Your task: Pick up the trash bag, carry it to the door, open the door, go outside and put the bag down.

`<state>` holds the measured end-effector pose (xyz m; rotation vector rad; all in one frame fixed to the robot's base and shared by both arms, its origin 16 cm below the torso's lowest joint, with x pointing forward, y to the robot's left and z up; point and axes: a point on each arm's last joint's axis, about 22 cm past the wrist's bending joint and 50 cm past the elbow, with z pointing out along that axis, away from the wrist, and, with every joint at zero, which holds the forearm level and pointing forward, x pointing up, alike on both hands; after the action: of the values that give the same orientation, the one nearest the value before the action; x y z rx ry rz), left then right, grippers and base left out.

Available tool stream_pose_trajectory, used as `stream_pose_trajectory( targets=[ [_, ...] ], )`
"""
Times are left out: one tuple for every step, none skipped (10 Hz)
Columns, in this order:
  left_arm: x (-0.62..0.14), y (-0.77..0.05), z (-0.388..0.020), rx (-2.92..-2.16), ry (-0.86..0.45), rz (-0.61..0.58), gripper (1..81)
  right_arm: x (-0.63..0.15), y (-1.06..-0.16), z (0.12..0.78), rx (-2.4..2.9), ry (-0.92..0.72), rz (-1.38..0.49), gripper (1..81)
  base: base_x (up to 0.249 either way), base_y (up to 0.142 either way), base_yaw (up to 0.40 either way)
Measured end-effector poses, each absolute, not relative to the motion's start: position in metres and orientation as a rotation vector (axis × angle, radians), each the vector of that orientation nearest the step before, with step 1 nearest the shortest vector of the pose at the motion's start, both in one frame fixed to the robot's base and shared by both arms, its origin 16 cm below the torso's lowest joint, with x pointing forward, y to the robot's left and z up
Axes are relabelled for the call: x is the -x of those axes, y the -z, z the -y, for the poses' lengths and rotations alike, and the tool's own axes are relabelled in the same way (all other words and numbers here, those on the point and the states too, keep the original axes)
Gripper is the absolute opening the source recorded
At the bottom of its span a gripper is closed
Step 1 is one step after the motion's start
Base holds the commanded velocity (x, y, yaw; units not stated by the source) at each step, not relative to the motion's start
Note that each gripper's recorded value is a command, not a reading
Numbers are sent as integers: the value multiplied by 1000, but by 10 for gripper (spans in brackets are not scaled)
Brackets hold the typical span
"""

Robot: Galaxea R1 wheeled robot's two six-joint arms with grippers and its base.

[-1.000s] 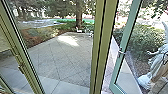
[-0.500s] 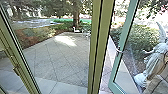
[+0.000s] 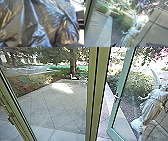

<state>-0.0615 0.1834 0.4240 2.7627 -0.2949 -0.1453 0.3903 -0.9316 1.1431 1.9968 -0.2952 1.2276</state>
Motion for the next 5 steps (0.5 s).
stream_pose_trajectory(
  targets=[
    [62,-424,-183,-2763,147,295,10,-388,-1145,934,-1989,-1220,289,811,0,0,0],
    [61,-424,-184,-2763,144,295,10,-387,-1145,937,-1982,-1213,289,811,0,0,0],
    [61,-424,-184,-2763,144,295,10,-388,-1145,939,-1973,-1200,287,811,0,0,0],
    [62,-424,-184,-2763,145,295,10,-389,-1145,941,-1965,-1189,285,811,0,0,0],
    [62,-424,-184,-2763,146,295,10,-389,-1146,943,-1956,-1182,281,811,0,0,0]
  ],
)
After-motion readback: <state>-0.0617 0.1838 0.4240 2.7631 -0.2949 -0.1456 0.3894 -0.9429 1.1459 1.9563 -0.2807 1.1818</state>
